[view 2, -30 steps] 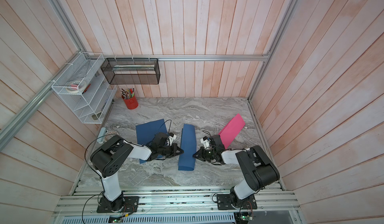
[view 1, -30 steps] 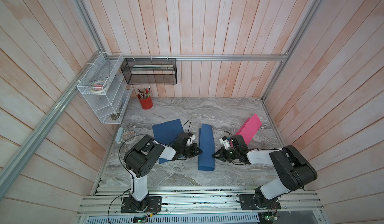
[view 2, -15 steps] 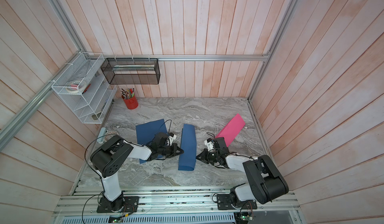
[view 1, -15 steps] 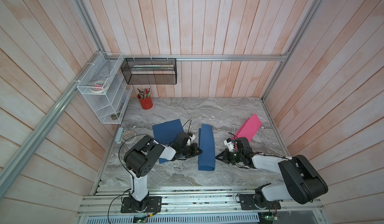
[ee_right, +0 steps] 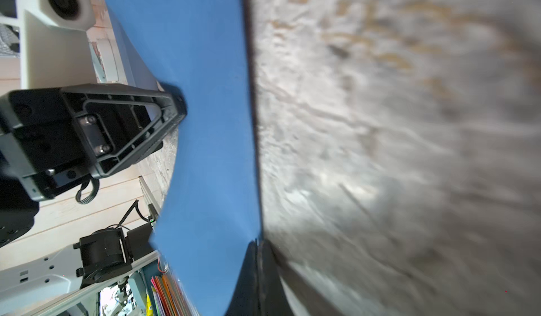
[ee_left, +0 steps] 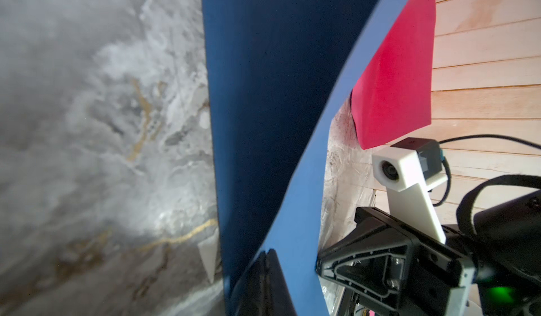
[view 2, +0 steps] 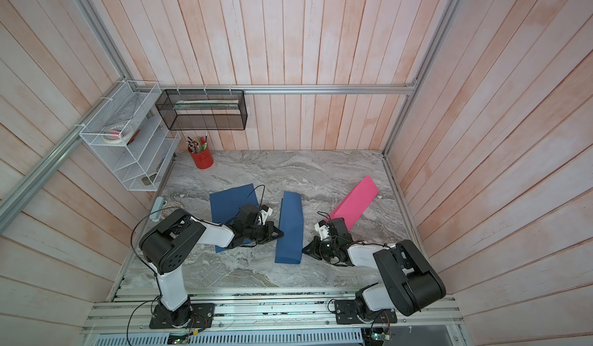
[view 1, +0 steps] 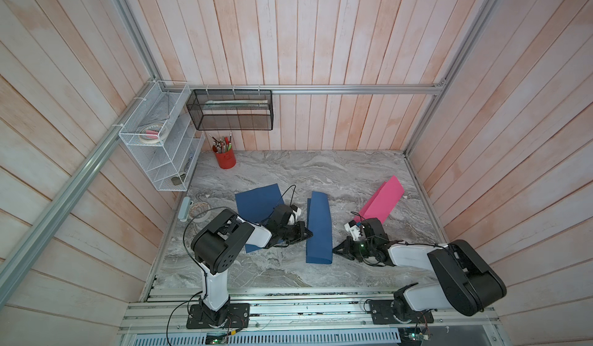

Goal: Fold the rectangular paper in half along the long edge
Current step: Fold the paper at the center of the board.

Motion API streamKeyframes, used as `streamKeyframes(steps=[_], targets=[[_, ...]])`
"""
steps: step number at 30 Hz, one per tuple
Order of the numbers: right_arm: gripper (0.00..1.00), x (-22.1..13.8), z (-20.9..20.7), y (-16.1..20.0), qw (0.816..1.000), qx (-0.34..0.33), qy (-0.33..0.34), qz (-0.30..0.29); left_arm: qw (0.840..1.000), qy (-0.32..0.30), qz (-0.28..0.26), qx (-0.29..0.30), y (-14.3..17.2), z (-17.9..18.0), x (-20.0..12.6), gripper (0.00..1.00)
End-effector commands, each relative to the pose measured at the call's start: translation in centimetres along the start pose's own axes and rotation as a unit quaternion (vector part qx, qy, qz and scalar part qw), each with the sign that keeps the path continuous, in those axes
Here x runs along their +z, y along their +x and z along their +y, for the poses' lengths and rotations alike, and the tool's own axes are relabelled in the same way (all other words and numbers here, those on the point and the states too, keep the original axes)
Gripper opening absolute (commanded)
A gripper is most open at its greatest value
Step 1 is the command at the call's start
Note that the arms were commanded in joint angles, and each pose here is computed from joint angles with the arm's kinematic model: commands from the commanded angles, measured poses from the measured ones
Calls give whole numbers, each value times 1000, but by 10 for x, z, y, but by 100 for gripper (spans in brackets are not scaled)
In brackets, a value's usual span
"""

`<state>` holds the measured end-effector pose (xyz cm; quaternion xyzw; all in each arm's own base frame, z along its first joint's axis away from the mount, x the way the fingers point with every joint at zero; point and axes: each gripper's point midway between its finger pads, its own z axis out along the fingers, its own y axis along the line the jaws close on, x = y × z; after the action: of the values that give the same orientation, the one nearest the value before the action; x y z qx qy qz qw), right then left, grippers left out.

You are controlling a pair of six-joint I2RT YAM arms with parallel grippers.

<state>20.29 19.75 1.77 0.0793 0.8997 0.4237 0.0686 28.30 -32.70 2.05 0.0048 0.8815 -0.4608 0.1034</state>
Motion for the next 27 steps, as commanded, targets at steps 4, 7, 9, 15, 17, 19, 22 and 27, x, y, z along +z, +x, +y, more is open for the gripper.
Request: streamKeyframes(steps=[4,7,9,15,17,19,22,27], targets=[[0,-12,11,-11,1000,-8,5,-14,996,-70,34,-32,24,41,4,0],[0,-7,31,-14,1000,-29,-8,-11,996,-70,34,-34,24,42,4,0],[0,0,37,-9,999,-34,-11,2,996,-70,33,-35,25,42,4,0],[0,11,20,15,1000,-10,-5,29,996,-70,34,-36,26,44,4,0],[0,10,10,22,999,0,8,32,996,-69,34,-35,25,43,4,0],[0,5,-1,28,999,8,24,34,996,-70,35,-36,26,44,4,0],[0,-8,-13,27,999,30,22,25,996,-71,35,-36,26,45,5,0],[0,-25,5,1,1000,18,1,-11,996,-67,37,-37,27,44,6,0]])
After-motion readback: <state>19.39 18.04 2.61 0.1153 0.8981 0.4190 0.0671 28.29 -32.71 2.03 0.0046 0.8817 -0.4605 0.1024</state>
